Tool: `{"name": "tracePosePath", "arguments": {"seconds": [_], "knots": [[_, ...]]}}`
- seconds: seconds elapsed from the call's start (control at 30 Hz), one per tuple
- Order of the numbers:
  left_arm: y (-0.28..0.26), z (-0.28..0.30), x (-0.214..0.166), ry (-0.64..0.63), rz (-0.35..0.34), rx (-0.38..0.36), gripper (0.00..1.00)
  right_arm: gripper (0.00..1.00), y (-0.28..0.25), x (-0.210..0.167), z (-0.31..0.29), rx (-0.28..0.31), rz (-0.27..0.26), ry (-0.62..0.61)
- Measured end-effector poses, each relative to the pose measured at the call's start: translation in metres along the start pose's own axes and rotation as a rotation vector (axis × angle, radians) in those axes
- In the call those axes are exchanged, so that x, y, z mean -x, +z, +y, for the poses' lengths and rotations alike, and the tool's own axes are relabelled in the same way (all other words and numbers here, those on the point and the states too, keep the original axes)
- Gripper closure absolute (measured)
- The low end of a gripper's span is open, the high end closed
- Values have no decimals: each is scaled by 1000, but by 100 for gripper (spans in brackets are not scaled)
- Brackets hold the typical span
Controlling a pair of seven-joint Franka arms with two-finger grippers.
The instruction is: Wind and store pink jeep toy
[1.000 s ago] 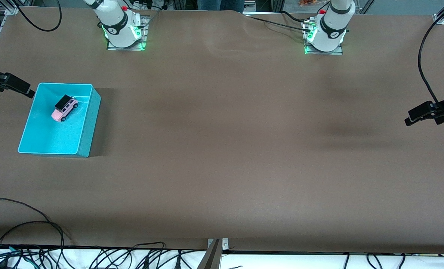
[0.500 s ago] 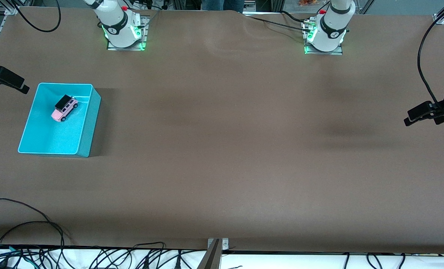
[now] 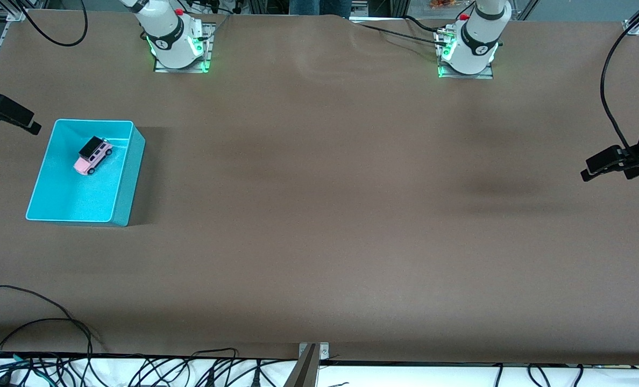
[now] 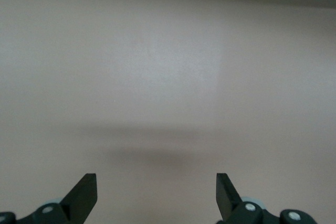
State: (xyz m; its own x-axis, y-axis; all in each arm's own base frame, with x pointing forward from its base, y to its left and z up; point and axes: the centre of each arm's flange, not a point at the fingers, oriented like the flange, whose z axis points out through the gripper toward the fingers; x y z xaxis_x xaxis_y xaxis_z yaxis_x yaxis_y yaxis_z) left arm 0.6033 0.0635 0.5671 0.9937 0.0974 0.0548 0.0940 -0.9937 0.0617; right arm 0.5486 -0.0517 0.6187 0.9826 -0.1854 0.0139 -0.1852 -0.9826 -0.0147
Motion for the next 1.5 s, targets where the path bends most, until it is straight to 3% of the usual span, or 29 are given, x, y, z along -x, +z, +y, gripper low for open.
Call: {"name": "tracePosePath", "arguments": {"seconds": [0.87,1.5], "knots": [[0,1,0,1,0,0,0,0,6,-2,-3,2,-15,-19],[0,1,0,1,0,0,0,0,7,-2,-1,2,-20,-104]]}}
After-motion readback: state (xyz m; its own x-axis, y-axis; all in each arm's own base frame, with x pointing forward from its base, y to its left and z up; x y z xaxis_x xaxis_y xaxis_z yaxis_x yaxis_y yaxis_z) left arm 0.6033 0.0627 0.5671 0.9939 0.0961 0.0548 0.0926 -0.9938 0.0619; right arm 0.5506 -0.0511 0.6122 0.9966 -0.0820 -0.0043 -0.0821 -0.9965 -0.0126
